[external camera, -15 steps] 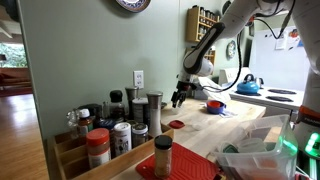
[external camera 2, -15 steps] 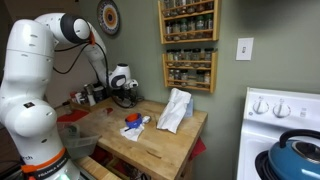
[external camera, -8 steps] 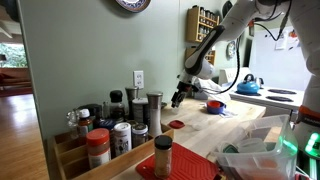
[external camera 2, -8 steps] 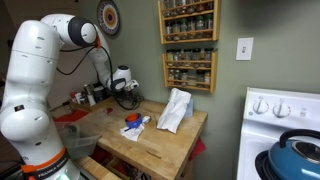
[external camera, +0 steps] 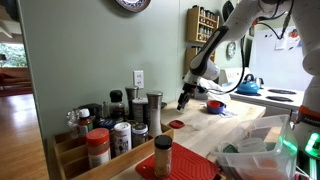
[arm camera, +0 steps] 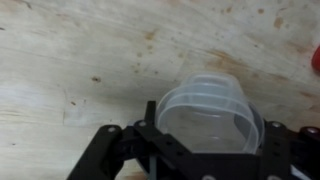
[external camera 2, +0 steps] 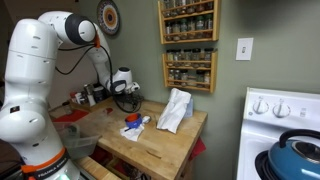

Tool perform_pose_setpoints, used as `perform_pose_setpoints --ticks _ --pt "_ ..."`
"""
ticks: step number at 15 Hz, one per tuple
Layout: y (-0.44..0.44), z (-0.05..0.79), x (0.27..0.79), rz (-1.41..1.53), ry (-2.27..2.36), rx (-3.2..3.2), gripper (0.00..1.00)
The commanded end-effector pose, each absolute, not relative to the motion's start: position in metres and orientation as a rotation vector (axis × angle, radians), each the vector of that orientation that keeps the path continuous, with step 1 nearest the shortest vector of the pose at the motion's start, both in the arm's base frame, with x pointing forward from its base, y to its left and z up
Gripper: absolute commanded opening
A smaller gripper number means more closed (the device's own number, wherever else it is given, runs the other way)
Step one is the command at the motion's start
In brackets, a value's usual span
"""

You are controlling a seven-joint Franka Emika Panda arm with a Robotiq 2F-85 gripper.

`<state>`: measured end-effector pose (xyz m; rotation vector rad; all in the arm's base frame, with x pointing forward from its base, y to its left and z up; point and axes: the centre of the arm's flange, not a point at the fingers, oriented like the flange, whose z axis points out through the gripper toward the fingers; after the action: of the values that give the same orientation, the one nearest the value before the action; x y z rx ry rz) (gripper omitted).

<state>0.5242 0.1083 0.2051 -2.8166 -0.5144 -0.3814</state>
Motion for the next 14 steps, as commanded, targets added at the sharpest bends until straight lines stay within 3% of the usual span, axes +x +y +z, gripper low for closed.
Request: perform_pose_setpoints --ticks 1,2,5,14 --pt "0.096 0.211 0.507 -0.355 -0.53 -2.836 0.65" --pt "0.094 0.213 0.506 -0.353 -0.532 -2.842 0.94" --pt "0.089 0.218 0.5 -0.353 -0.529 -2.859 1.0" --pt "0.072 0.23 0.474 -0.218 -0.543 -2.909 1.0"
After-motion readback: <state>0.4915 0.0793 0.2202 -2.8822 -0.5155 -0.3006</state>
